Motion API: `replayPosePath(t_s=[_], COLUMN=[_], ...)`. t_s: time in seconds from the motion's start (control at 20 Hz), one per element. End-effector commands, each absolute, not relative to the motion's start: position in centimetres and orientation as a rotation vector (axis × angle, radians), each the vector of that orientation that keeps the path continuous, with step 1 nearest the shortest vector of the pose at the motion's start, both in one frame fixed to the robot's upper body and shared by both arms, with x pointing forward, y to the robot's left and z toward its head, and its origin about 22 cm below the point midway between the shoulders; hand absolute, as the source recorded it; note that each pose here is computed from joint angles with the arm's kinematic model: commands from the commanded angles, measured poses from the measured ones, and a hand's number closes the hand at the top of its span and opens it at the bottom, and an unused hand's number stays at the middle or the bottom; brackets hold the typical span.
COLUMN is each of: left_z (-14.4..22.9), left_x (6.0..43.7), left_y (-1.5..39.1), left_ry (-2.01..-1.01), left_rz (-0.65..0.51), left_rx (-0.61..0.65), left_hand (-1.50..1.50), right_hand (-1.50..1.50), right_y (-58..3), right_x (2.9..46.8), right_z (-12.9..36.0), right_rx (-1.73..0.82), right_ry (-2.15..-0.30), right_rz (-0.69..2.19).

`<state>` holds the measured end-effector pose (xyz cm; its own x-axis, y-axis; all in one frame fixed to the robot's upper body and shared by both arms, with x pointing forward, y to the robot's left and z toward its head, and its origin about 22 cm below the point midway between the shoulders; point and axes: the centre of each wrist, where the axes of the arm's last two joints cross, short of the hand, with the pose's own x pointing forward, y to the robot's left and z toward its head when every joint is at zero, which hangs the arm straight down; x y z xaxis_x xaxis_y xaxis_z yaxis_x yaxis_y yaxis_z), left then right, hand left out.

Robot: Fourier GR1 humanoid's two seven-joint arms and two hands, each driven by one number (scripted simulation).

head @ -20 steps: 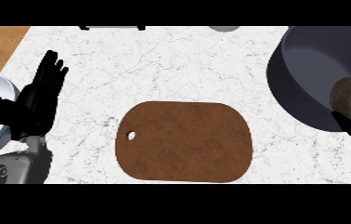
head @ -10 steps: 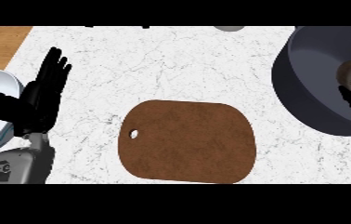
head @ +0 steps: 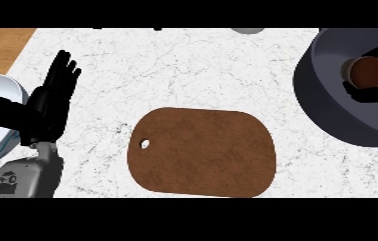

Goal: Pick the cupcake from the cutting board and place it in the pot

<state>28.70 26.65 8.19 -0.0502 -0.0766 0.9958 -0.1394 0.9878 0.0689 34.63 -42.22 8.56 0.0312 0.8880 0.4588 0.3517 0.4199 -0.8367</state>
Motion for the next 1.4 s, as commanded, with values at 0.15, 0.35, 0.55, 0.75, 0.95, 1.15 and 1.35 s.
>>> replayPosePath(t_s=[0.15,0.35,0.55,0.75,0.95,1.15,1.35], left_z=[8.5,8.6,9.0,8.4,9.6,8.6,8.6], left_x=[29.9,29.5,29.0,28.1,28.8,28.7,28.9], left_y=[26.8,27.3,27.6,26.6,27.0,26.7,28.5], left_ry=[-1.621,-1.654,-1.635,-1.627,-1.636,-1.62,-1.638], left_rz=[0.045,0.058,0.048,0.045,0.047,0.062,0.051], left_rx=[0.19,0.171,0.154,0.163,0.172,0.174,0.169], left_hand=[0.0,0.0,0.0,0.0,0.0,0.0,0.0], right_hand=[-1.5,-1.5,-1.5,-1.5,-1.5,-1.5,-1.5], right_y=[-41.3,-40.9,-42.7,-44.1,-48.9,-53.0,-55.8], right_x=[37.0,37.8,36.8,36.8,34.2,30.8,27.8], right_z=[5.6,5.2,5.1,5.9,7.3,8.2,8.9], right_rx=[-0.855,-0.681,-0.532,-0.473,-0.418,-0.397,-0.399], right_ry=[-1.475,-1.528,-1.718,-1.748,-1.761,-1.758,-1.761], right_rz=[0.564,0.516,0.289,0.138,0.018,0.015,0.022])
